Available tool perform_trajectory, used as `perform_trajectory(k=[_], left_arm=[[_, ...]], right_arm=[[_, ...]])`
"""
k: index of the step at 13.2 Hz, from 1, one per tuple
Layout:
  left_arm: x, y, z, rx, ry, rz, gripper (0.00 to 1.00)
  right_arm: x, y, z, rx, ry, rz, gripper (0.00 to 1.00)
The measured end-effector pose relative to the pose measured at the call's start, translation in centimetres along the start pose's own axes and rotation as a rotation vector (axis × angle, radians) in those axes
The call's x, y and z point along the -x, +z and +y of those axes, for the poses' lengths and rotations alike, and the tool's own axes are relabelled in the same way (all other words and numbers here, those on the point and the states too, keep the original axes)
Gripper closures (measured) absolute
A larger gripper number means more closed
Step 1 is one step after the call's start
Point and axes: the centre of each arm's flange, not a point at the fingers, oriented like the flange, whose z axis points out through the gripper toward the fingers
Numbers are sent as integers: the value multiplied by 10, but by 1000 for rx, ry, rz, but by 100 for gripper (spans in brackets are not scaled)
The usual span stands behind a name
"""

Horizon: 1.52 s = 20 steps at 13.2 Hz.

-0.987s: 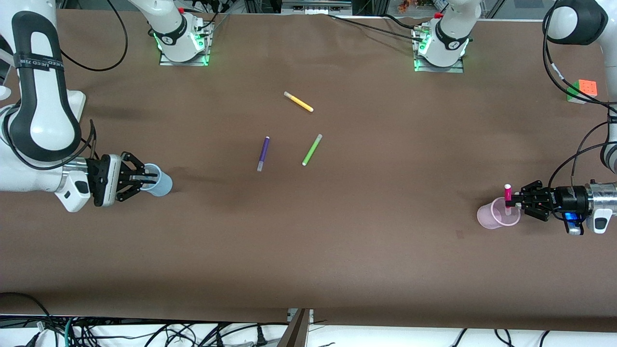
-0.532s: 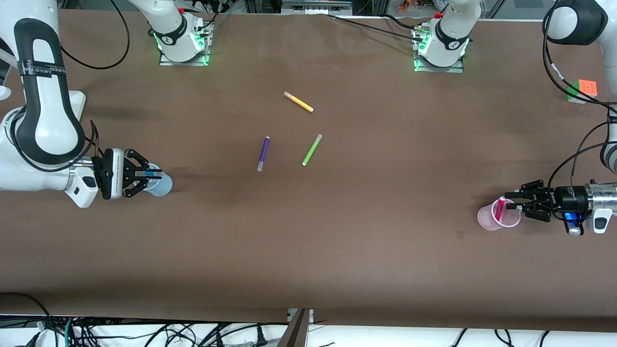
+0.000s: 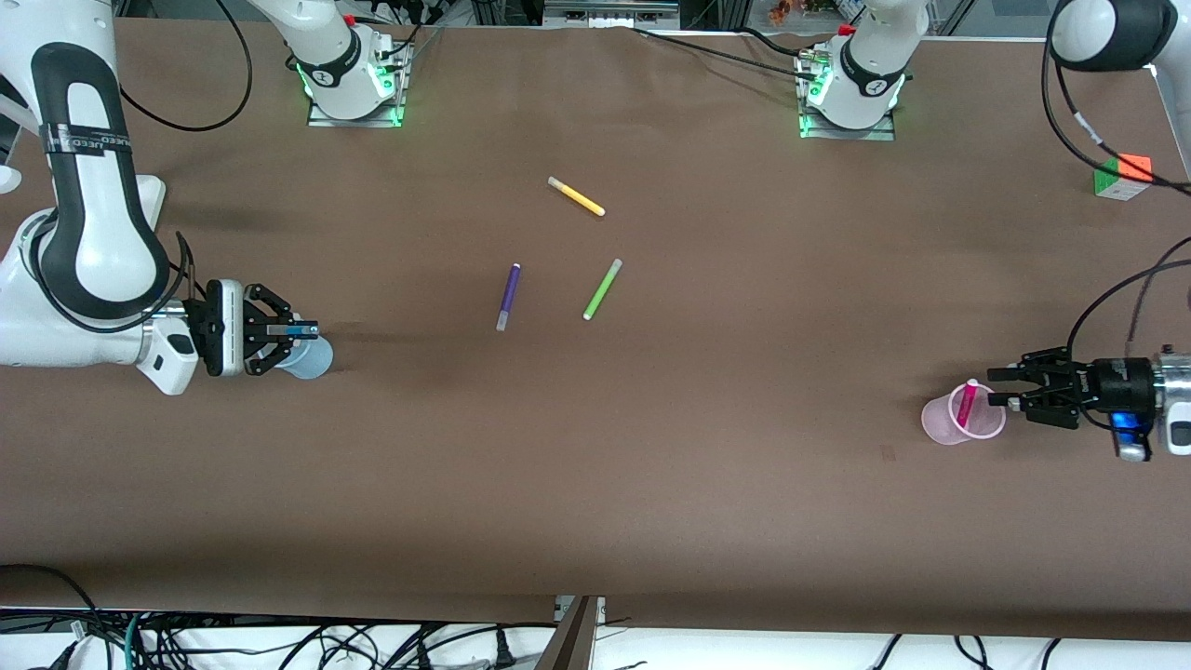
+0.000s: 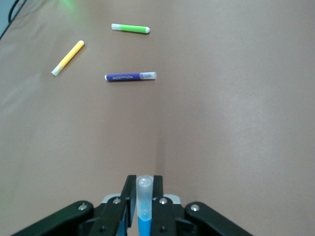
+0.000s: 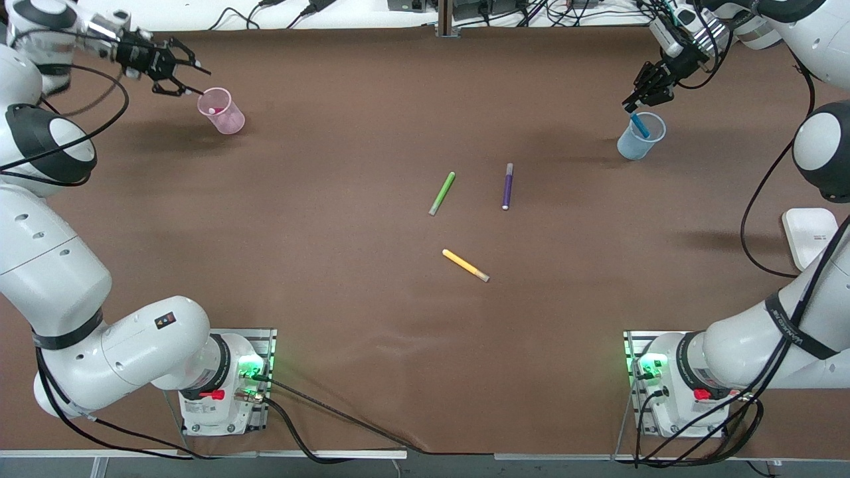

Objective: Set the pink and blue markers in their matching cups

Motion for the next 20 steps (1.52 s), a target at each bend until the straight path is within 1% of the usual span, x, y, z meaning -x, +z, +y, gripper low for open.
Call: perform_trajectory(k=[1, 2, 3, 4, 5, 6, 7, 8, 10, 12, 14, 15, 17, 19, 20], left_arm=[[38, -10, 31, -64, 51, 44, 41], [79, -18, 57, -126, 91, 85, 40], [119, -24, 78, -190, 118, 122, 35], [155, -27, 95, -255, 142, 157, 34], [190, -26, 111, -326, 172, 198, 27], [226, -20, 128, -395, 206, 240, 17], [262, -10, 145, -455, 242, 276, 6], [296, 3, 159, -505, 264, 307, 0], [353, 34, 182, -616, 300, 378, 0], [397, 71, 199, -749, 372, 458, 0], [430, 111, 212, -849, 435, 524, 0], [435, 123, 214, -875, 449, 532, 0], [428, 123, 212, -886, 441, 529, 0], [421, 115, 209, -891, 449, 522, 0], [420, 114, 209, -892, 453, 519, 0]], right_arm=[[4, -2, -1, -1, 7, 2, 67], [7, -5, -1, 1, 23, 3, 55], [9, -8, -2, 5, 57, 3, 44], [10, -11, -2, 10, 105, 3, 32], [7, -16, -3, 19, 162, 3, 18], [1, -24, -3, 34, 234, 2, 6], [-7, -33, -2, 51, 315, -4, 0], [-17, -41, -2, 64, 395, -23, 0], [-42, -52, -2, 92, 555, -93, 0], [-71, -66, -1, 160, 737, -166, 0], [-85, -77, -3, 215, 906, -217, 0], [-85, -82, -5, 235, 971, -248, 0], [-86, -95, -11, 277, 1102, -323, 0], [-99, -108, -22, 305, 1247, -375, 0], [-110, -115, -27, 336, 1285, -402, 0]])
